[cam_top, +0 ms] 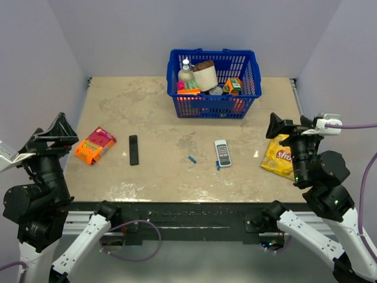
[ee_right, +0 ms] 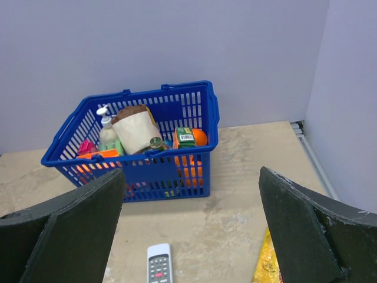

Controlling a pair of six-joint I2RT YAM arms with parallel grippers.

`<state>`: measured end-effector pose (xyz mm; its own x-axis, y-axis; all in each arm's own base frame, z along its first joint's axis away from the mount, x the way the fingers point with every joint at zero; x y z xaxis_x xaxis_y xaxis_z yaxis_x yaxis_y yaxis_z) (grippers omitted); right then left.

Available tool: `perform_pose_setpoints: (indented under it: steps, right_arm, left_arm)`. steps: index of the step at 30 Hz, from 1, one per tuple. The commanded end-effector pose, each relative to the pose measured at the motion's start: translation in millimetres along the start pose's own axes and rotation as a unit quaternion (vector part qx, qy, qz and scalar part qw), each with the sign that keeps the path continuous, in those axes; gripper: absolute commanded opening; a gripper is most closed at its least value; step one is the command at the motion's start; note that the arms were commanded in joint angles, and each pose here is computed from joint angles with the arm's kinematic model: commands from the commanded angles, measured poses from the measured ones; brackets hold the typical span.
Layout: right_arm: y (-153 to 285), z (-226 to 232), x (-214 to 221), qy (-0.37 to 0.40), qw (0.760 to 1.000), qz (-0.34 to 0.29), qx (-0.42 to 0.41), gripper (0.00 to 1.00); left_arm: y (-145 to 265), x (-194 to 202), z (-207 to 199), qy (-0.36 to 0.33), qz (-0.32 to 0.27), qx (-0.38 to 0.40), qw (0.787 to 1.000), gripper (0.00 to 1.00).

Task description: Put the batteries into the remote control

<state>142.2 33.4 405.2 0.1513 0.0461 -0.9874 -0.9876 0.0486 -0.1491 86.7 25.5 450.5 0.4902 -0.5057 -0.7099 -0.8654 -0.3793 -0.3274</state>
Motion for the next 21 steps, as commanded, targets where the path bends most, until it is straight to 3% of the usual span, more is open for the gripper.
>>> perform_pose_setpoints:
  steps: [1, 21]
  right_arm:
    - [4.0, -8.0, -13.9, -0.014, 0.999, -0.031, 0.016, 0.98]
    - [9.1, -12.5, -10.7, -0.023, 0.999, -0.038, 0.019, 0.98]
  left_arm:
    - [3.1, 0.8, 12.6, 0.008, -0.015, -0.042, 0.999, 1.0]
    - [-9.8, 24.9, 8.8, 0.022, 0.002, -0.066, 0.998, 1.0]
Point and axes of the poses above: each gripper's point midway between its finger pads, its own y axis back along the fingers, its own z axis along the line the jaws close on, x = y × z, the point moved 8 cm from there along y, back along the fingers, and after that the axes turned 6 degrees about y, right-handed, at the moved point
